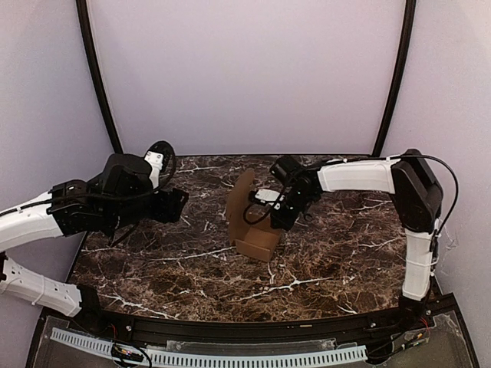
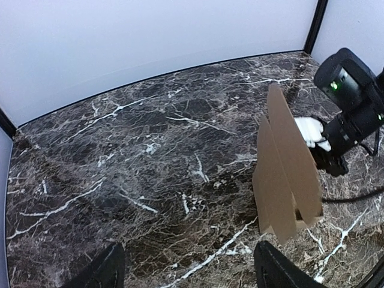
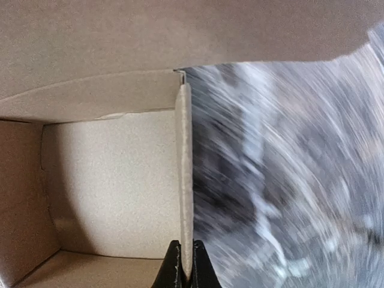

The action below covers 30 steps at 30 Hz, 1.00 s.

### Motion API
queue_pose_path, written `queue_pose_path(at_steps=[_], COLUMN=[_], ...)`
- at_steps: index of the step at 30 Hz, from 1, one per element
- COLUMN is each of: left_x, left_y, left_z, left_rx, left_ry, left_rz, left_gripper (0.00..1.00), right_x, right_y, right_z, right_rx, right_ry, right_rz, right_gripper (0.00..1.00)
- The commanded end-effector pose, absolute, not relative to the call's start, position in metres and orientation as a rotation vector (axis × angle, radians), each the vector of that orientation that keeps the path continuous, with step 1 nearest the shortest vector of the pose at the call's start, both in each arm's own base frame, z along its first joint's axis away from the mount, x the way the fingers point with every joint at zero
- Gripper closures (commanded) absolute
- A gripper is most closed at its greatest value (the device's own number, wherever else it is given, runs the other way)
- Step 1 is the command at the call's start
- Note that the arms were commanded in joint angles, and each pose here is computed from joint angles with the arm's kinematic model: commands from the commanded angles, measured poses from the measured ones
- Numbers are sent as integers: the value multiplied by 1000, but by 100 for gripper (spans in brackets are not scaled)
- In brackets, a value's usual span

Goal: Fold the paper box

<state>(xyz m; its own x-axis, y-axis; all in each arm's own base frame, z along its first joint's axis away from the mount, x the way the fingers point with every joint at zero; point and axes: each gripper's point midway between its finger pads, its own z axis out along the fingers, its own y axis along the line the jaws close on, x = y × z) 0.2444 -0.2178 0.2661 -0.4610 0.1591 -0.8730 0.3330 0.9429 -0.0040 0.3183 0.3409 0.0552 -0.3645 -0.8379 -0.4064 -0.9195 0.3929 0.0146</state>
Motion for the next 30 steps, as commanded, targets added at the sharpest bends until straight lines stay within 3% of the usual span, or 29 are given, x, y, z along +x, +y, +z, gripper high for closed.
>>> queue_pose_path(at_steps=[1,3,6,8,16,22,30], left_x=[249,250,254,259,271,278,320], left_y=[-270,-291,-320,-337,-359,-368,-366], left_z=[275,271,259,249,207,197,176], left_rx=[539,601,658,683,702,746,718], left_ry=[1997,1981,1975,1984,2006,1856,1854], left_rz=[-335,-385,-449,-471,-430,-441,-360], left_gripper=[24,23,22,22,24,24,18], right_x=[351,345,324,314,296,310,326], right_y=[297,290,295,299,257,234,245], right_z=[69,72,77,85,110,127,153], right_rx=[-1090,-1025,-1019,-1040,-1133,-1253,-1268], right_ry=[2465,2502,2547,2544,2543,2296,1956], right_rz=[243,294,457,539,584,609,722], right_gripper=[100,90,67,59,49,48,47])
